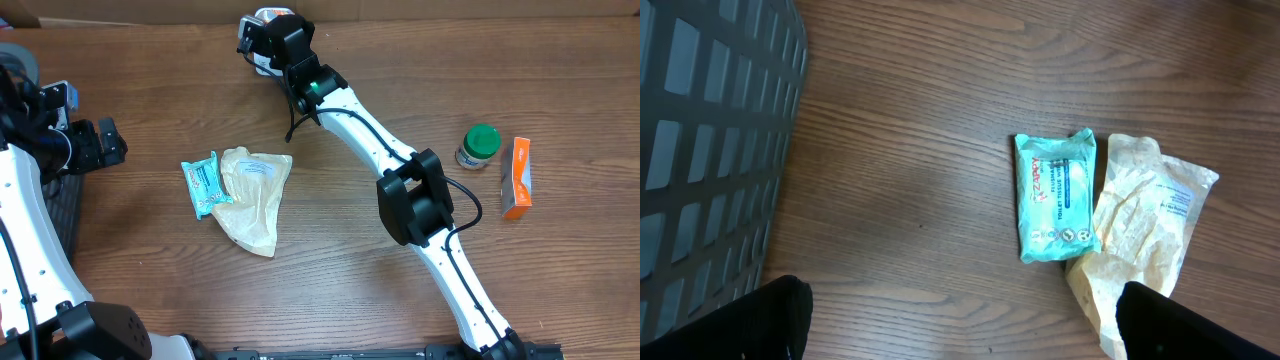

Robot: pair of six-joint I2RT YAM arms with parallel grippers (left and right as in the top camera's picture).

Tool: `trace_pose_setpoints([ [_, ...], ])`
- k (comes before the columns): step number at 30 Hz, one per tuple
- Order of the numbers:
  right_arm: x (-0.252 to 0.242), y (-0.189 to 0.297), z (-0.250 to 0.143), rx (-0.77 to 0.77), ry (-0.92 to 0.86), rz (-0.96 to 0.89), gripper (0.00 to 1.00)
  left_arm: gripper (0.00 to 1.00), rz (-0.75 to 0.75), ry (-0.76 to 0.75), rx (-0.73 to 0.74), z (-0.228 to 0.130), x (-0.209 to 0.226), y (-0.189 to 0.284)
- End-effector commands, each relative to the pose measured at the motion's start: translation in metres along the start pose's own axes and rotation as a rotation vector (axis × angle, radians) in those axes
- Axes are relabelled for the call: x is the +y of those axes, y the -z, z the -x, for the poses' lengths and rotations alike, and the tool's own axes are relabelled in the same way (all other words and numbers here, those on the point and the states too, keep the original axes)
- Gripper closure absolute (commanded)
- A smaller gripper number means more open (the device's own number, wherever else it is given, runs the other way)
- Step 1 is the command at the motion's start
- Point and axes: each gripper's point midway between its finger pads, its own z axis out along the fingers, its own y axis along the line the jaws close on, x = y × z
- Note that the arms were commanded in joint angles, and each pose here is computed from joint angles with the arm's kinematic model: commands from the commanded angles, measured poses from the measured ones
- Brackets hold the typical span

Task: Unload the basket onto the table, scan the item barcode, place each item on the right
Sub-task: 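Carry the tissue pack right toward the jar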

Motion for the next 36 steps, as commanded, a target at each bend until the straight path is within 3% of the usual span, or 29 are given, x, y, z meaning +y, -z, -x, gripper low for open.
trace_pose_setpoints([
  [1,-0.030,0.015,0.019,-0.047,-0.193,-0.039,0.96,0.00,-0.009,-0.034,-0.006,0.001,-0.004,0.001],
  [9,-0.127,0.097,0.045,-0.087,-0.717,-0.036,0.96,0.01,-0.009,-0.033,-0.006,0.001,-0.004,0.001],
  [13,-0.152,0.162,0.022,0.055,-1.146,0.057,0.96,0.00,-0.009,-0.034,-0.006,0.001,-0.004,0.001],
  [14,-0.152,0.169,0.017,0.079,-1.178,0.070,0.96,0.00,-0.009,-0.033,-0.006,0.001,-0.004,0.001],
  [19,-0.135,0.222,-0.058,0.440,-1.433,0.099,0.96,0.00,-0.009,-0.034,-0.006,0.001,-0.004,0.001],
  [27,-0.086,0.244,-0.191,1.013,-1.599,-0.063,0.96,0.00,-0.009,-0.033,-0.006,0.001,-0.004,0.001],
  [36,-0.015,0.233,-0.301,1.337,-1.676,-0.216,0.96,0.01,-0.009,-0.034,-0.007,0.001,-0.004,0.001],
])
